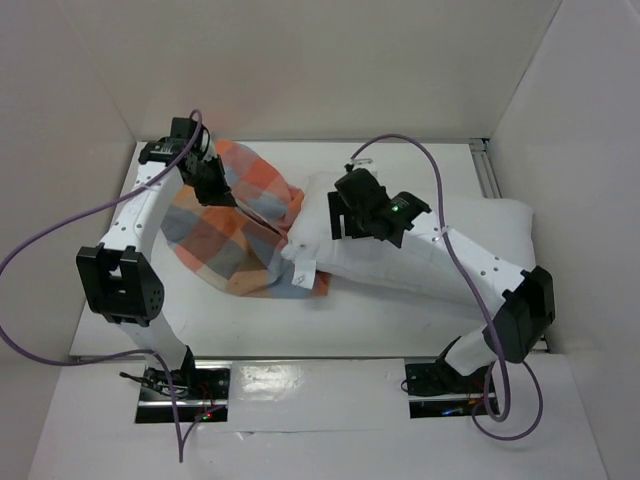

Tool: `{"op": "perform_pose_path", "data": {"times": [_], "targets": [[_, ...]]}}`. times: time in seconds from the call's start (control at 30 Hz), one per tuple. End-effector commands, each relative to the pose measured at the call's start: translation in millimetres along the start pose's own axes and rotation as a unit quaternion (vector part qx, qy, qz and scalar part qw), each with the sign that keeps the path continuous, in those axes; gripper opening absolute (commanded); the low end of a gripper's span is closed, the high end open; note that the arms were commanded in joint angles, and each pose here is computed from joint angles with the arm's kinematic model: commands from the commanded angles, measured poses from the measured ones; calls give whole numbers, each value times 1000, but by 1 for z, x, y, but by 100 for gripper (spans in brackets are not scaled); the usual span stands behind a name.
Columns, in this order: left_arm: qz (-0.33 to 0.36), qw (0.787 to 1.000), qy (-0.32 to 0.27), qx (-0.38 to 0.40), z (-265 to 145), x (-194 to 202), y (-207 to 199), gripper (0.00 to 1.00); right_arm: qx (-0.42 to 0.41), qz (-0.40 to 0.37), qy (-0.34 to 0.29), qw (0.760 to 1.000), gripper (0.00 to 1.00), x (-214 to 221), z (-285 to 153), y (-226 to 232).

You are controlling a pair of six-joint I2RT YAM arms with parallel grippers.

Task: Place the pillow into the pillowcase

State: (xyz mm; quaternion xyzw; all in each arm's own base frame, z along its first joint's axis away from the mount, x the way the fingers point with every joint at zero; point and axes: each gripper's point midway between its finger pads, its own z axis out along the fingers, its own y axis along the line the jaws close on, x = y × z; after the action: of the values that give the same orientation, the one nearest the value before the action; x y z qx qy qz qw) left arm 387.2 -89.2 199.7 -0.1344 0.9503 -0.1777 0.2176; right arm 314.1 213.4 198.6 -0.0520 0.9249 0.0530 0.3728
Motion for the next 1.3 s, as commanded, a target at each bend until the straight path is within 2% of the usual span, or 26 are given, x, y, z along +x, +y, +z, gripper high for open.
{"op": "perform_pose_path", "data": {"times": [0.0,0.07,0.13,0.17,0.2,0.27,0.3,0.47,0.5,0.53,0.77,1.07,1.27], "targets": [[8,1000,-4,-3,-8,5,3,0,-33,35,-71,996,91,-39,-37,18],[9,1000,-8,-2,-7,3,2,0,-67,15,-92,993,91,-49,-54,42],[18,1000,-6,0,-7,5,-1,0,-120,-19,-111,986,85,-57,-67,79],[18,1000,-7,-4,-6,4,1,0,-126,-39,-101,986,83,-51,-56,93],[24,1000,-12,1,-9,3,-5,0,-128,-58,-95,986,75,-48,-50,102],[25,999,-28,-15,-12,-5,-2,0,-156,-105,-97,977,70,-49,-48,135],[29,999,-28,-18,-14,-4,-3,0,-149,-129,-78,977,68,-37,-26,149],[37,998,-42,-11,-25,-10,-9,0,-186,-169,-95,963,70,-55,1,200],[41,998,-40,-9,-24,-8,-13,0,-190,-176,-79,963,72,-46,15,207],[40,999,-35,-11,-24,-6,-12,0,-191,-168,-90,963,72,-56,18,211],[44,998,-36,-16,-27,-2,-8,0,-184,-167,-80,965,69,-55,50,219],[44,998,-36,-16,-28,0,-8,0,-179,-145,-83,969,65,-57,50,207],[48,998,-30,-14,-25,1,-8,0,-171,-129,-74,974,65,-56,66,200]]}}
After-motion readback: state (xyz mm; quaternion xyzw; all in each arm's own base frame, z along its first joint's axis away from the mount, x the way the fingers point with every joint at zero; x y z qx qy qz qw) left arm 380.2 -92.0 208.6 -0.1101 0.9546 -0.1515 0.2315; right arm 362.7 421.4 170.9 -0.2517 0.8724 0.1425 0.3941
